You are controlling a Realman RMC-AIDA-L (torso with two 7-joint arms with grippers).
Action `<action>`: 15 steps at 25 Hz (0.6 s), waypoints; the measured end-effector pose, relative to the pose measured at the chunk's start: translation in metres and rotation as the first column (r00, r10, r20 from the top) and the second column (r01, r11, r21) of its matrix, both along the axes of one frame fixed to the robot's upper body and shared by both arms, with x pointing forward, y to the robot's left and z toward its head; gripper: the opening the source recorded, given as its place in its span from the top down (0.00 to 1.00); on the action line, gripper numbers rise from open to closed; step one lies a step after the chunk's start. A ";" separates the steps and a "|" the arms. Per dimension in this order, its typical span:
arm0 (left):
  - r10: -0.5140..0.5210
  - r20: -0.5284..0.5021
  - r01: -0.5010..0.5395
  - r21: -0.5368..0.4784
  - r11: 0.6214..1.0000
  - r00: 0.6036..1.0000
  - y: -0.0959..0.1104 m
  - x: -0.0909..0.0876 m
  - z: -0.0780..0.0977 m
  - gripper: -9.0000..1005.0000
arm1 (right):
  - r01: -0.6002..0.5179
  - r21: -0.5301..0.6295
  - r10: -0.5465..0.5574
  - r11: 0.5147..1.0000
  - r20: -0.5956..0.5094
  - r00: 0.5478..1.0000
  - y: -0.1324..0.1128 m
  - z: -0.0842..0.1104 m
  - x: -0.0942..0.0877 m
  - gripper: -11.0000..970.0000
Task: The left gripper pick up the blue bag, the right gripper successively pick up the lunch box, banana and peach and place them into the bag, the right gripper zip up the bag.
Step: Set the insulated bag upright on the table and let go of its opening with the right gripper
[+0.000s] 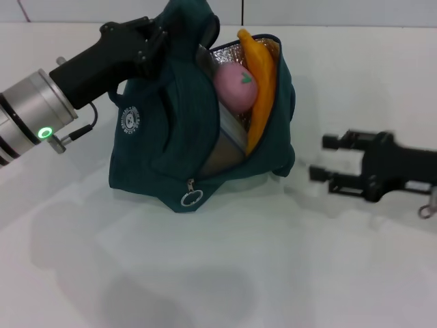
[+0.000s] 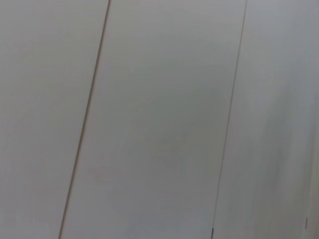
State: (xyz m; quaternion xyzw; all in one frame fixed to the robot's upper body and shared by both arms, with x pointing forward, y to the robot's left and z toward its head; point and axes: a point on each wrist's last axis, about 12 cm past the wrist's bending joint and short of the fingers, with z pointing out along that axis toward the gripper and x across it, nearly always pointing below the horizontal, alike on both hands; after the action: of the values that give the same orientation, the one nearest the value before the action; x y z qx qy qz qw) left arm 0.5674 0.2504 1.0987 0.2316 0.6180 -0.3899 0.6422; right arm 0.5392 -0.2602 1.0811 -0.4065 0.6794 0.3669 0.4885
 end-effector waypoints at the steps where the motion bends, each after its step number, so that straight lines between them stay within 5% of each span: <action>1: -0.001 0.000 0.001 0.000 1.000 1.000 0.000 0.000 0.000 0.93 | 0.000 -0.020 -0.001 1.000 -0.010 1.000 0.003 -0.004 0.002 0.30; 13: -0.005 -0.002 0.005 -0.004 1.000 1.000 -0.002 -0.001 -0.001 0.92 | -0.029 -0.113 0.018 0.993 -0.096 0.995 0.062 -0.016 0.035 0.33; 15: -0.005 -0.005 0.005 -0.005 1.000 1.000 -0.002 -0.001 -0.001 0.92 | -0.011 -0.114 0.000 0.993 -0.097 0.995 0.061 -0.016 0.037 0.44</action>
State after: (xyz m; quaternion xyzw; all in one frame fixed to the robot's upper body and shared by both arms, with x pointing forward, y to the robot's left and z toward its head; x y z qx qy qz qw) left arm 0.5662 0.2487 1.0973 0.2306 0.6182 -0.3935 0.6402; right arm 0.5759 -0.1991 1.0648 -0.4176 0.7210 0.3480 0.4298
